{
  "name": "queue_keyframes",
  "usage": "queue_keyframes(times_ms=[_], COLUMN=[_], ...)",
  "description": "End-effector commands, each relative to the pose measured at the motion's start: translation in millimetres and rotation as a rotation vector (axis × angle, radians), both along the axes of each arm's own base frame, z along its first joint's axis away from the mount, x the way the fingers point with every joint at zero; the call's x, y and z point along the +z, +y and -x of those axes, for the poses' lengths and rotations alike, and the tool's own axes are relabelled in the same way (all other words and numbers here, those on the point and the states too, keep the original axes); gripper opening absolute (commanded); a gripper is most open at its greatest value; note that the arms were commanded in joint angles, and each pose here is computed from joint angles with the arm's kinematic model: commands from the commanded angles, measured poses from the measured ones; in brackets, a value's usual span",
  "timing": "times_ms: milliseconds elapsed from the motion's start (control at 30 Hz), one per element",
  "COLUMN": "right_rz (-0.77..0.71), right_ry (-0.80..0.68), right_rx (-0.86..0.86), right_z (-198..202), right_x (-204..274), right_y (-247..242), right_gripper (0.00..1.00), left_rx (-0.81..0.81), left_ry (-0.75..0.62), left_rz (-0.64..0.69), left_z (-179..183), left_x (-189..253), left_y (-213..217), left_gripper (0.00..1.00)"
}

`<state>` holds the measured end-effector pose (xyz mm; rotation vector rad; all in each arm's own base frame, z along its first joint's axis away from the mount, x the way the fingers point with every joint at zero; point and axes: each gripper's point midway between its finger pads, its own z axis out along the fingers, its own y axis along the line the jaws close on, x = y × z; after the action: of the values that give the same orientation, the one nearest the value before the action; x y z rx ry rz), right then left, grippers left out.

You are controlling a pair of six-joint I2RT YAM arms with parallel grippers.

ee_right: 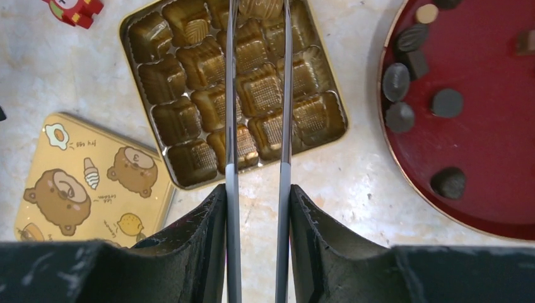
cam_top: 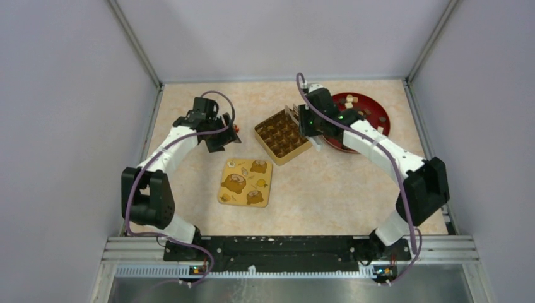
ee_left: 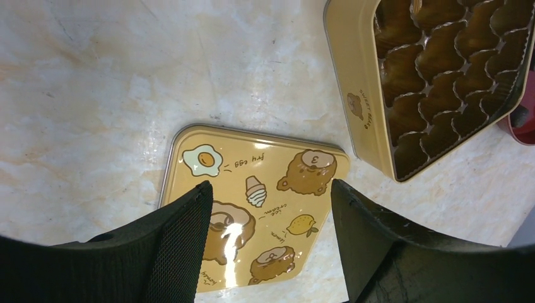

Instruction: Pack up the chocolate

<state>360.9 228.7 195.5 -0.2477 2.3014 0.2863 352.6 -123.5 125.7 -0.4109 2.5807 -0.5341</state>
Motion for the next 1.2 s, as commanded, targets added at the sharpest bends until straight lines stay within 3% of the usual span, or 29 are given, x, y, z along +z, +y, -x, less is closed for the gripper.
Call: queue_keyframes(times_ms=[0, 700, 967, 1167], right_rz=[-0.052, -0.031, -0.004, 0.002], right_ry=[-0.061, 0.006, 0.022, 0.022], right_rx=[0.041, 0.103, 0.126, 0.128], right_z=[-18, -25, -24, -22], right_x=[18, -19, -24, -22], right_y=[30, 61, 68, 69], right_gripper=[0.2, 0.25, 0.38, 0.4], left_rx=[0.017, 0.006, 0.003, -0.004], left_ry=[-0.041, -0.033, -0.052, -0.044], left_rz=[-0.038, -0.059, -0.056, -0.044], left_z=[2, 6, 6, 7], left_x=[12, 9, 13, 10], left_y=[11, 16, 16, 14], left_gripper=[0.74, 0.73, 0.73, 0.73])
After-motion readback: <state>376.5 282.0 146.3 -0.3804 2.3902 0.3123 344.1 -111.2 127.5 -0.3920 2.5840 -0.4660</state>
